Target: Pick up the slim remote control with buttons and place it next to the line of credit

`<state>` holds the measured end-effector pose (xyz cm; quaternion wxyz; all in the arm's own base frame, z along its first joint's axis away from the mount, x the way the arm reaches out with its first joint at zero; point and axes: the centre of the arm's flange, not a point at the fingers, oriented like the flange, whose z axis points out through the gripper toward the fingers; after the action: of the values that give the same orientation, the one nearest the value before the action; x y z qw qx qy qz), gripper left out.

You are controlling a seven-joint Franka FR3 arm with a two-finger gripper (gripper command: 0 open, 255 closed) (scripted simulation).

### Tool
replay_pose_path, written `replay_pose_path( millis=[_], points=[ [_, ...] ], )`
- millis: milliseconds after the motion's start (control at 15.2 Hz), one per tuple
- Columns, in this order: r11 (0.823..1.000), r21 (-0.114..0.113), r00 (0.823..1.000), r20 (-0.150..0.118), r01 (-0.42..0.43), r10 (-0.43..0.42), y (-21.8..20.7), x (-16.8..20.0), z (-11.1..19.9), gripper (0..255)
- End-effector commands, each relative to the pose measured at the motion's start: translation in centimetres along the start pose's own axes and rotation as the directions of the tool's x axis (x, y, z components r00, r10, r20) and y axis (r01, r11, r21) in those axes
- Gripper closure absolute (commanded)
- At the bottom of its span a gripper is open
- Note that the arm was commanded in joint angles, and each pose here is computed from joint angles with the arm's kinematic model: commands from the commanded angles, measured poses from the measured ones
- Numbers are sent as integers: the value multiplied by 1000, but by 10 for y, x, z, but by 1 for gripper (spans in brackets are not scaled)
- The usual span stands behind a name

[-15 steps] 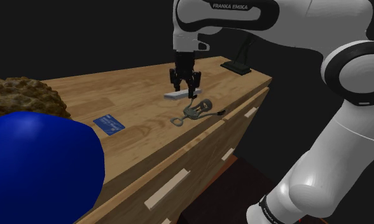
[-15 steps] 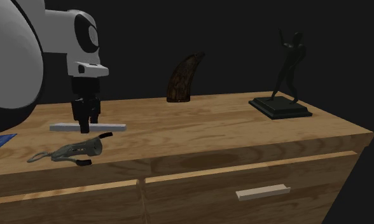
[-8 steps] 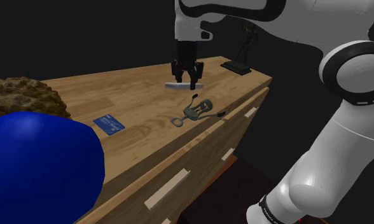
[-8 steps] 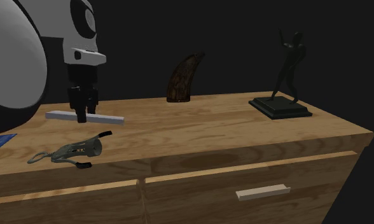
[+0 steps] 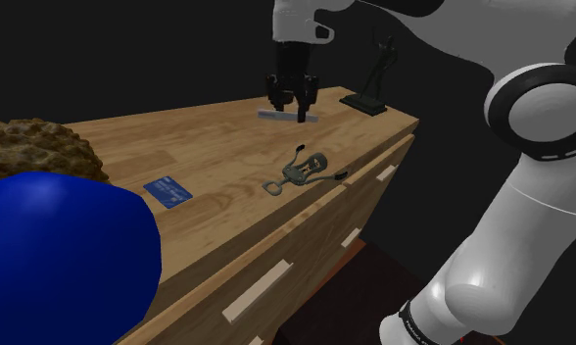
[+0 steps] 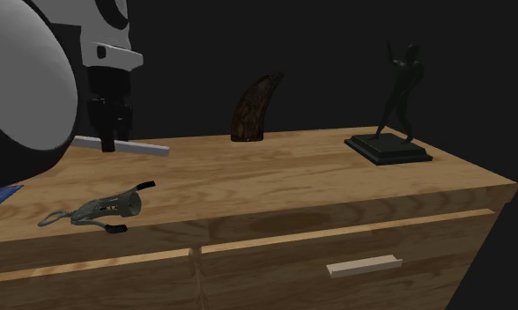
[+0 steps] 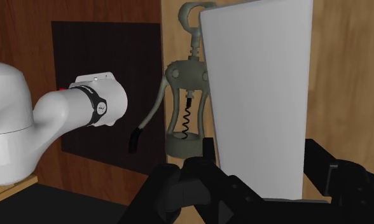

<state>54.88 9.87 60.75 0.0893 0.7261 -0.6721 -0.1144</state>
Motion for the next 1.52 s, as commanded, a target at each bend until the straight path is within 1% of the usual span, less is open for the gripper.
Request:
replay_pose_path(
  millis=[0,66,924,1452],
  points=[
    [1000,0,1000,0,0,0,3,-1,-10,255],
    [1000,0,1000,0,0,0,4,-1,-12,255],
    [1000,0,1000,0,0,0,-67,-157,4,255],
    [1000,0,1000,0,0,0,-79,-155,44,255]
  ],
)
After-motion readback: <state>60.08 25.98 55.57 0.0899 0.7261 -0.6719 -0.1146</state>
